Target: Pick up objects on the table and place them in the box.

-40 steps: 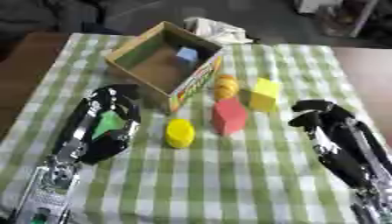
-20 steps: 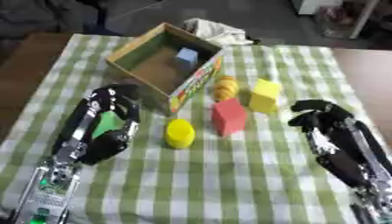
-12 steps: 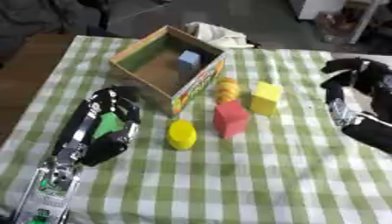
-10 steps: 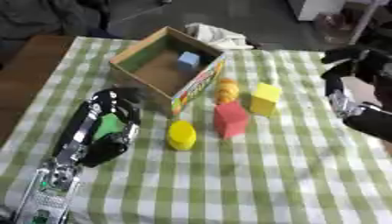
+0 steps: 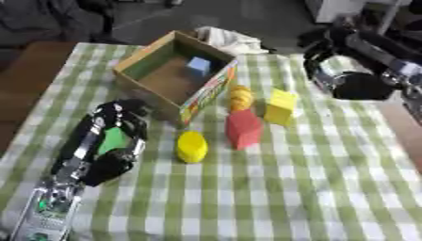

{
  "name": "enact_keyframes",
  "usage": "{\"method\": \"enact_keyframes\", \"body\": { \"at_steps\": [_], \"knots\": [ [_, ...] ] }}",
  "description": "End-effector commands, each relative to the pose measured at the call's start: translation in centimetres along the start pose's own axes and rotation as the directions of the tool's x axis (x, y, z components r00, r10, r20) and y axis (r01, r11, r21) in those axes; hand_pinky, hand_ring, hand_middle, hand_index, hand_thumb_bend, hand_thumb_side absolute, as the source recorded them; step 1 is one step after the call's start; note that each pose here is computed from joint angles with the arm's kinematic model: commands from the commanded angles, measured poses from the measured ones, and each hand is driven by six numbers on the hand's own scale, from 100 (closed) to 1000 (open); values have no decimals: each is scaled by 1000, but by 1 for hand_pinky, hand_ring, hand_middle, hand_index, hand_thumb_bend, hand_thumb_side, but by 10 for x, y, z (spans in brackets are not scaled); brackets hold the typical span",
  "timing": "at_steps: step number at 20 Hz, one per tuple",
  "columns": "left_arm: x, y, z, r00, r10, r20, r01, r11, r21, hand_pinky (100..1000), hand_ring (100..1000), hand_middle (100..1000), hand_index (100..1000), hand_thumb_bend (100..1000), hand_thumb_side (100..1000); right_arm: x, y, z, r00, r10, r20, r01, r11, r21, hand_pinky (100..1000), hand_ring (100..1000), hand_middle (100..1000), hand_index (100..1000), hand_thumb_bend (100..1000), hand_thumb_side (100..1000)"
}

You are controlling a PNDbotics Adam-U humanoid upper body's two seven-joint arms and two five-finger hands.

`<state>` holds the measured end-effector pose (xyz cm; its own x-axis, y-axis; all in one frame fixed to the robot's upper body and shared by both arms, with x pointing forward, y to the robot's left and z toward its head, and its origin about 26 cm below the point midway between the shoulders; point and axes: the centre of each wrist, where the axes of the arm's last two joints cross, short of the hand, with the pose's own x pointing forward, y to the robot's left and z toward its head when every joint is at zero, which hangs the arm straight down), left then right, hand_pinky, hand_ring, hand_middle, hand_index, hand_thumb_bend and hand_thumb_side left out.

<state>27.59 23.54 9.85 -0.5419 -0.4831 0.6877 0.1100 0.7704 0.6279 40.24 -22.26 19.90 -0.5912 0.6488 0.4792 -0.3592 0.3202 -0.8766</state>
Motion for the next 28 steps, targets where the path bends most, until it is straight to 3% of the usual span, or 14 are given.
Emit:
{"method": "enact_keyframes", "body": {
  "at_steps": [1,6,12,13,14,17,21,25,28],
  "knots": [
    [3,2,-1,1000,-3,18,3,1000,-11,496,612,638,826,100,567,-19,2,-18,998,29,-47,-25,996,87,785,849,861,932,150,468],
    [4,-1,-2,1000,11,23,-11,1000,-23,496,613,639,826,100,567,-40,7,-36,990,101,-101,-84,983,163,838,921,911,972,288,345],
    [4,-2,-2,1000,19,24,-19,999,-32,496,613,640,827,100,574,-59,12,-41,958,215,-190,-177,964,198,883,971,939,1000,354,342],
    [4,-2,-2,999,20,25,-19,999,-32,497,613,640,827,100,572,-63,13,-40,948,232,-216,-188,960,207,893,978,944,1000,336,331],
    [4,-2,-2,999,20,26,-20,999,-32,497,613,640,827,100,573,-67,15,-39,937,251,-244,-201,956,215,895,980,944,1000,387,375],
    [4,-2,-2,999,21,26,-20,999,-31,497,613,640,827,100,573,-80,19,-35,896,297,-330,-235,948,215,903,987,944,1000,412,371],
    [4,-2,-2,1000,19,23,-19,999,-31,497,613,640,828,100,575,-97,25,-28,855,301,-423,-243,952,188,900,982,933,1000,404,385],
    [4,-2,-3,1000,20,25,-19,999,-33,498,613,640,828,100,576,-107,31,-23,840,275,-467,-217,960,175,893,972,908,1000,396,397],
    [4,-2,-3,1000,19,25,-18,999,-32,498,613,639,828,100,575,-113,36,-22,838,255,-483,-192,966,176,866,924,827,956,377,420]
  ]
}}
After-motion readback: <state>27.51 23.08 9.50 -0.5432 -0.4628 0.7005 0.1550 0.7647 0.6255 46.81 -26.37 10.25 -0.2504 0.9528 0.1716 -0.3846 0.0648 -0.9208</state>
